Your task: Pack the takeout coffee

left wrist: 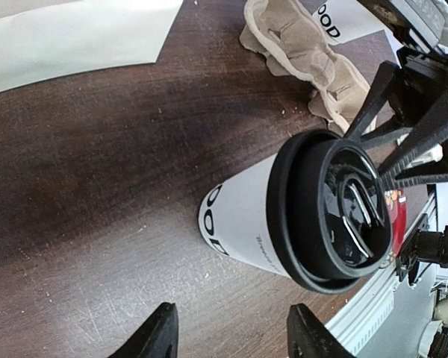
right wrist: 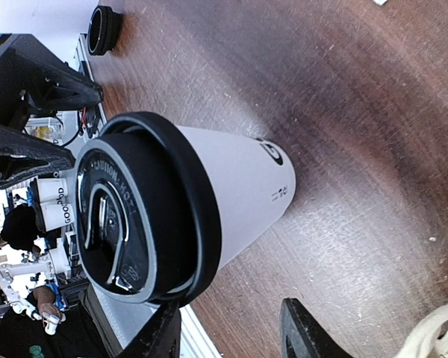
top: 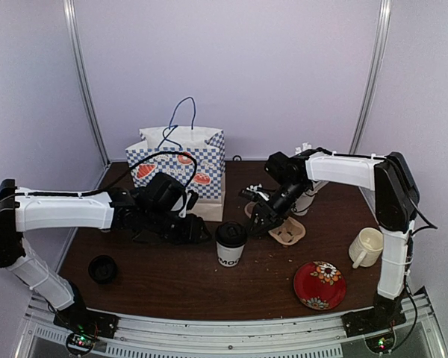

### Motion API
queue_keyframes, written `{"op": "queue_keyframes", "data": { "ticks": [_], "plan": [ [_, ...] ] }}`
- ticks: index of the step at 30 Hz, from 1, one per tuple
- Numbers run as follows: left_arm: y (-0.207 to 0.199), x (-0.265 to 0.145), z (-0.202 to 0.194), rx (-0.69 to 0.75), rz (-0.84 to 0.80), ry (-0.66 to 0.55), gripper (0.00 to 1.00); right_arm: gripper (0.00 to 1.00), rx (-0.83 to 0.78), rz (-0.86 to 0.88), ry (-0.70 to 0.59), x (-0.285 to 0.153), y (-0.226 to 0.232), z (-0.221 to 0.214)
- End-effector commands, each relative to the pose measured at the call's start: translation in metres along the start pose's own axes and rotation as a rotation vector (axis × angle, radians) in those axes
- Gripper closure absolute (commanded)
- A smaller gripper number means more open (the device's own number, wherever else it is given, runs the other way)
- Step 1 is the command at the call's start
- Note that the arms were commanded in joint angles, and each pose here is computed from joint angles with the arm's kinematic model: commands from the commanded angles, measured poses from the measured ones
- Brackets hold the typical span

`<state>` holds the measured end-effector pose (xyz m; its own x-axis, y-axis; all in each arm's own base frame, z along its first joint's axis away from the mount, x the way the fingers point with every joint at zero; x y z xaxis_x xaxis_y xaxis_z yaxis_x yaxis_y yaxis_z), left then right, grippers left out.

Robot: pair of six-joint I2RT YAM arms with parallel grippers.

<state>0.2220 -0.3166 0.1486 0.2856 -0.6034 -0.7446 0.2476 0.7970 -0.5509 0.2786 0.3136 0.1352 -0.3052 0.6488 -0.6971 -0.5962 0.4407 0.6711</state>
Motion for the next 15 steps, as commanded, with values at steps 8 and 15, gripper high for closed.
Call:
{"op": "queue_keyframes", "data": {
  "ticks": [8, 15],
  "plan": [
    [-0.017, -0.022, 0.032, 0.143, 0.027, -0.119, 0.44, 0.48, -0.063, -0.016, -0.055, -0.023, 0.013, 0.007],
    [-0.042, -0.007, 0.051, 0.291, -0.014, -0.105, 0.29, 0.45, -0.081, 0.017, -0.097, -0.026, 0.023, -0.004]
  ]
}}
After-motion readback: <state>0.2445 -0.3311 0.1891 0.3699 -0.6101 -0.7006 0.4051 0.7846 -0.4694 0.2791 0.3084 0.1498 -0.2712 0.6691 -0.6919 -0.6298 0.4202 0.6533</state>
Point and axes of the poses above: each gripper's point midway between its finger pads, its own x axis out along the fingers, its own y axis along the line the jaws close on, z = x × y, the point moved 3 cm from there along -x, back along the fingers, and after that the axes turned 4 degrees about -x, right-handed, at the moved point
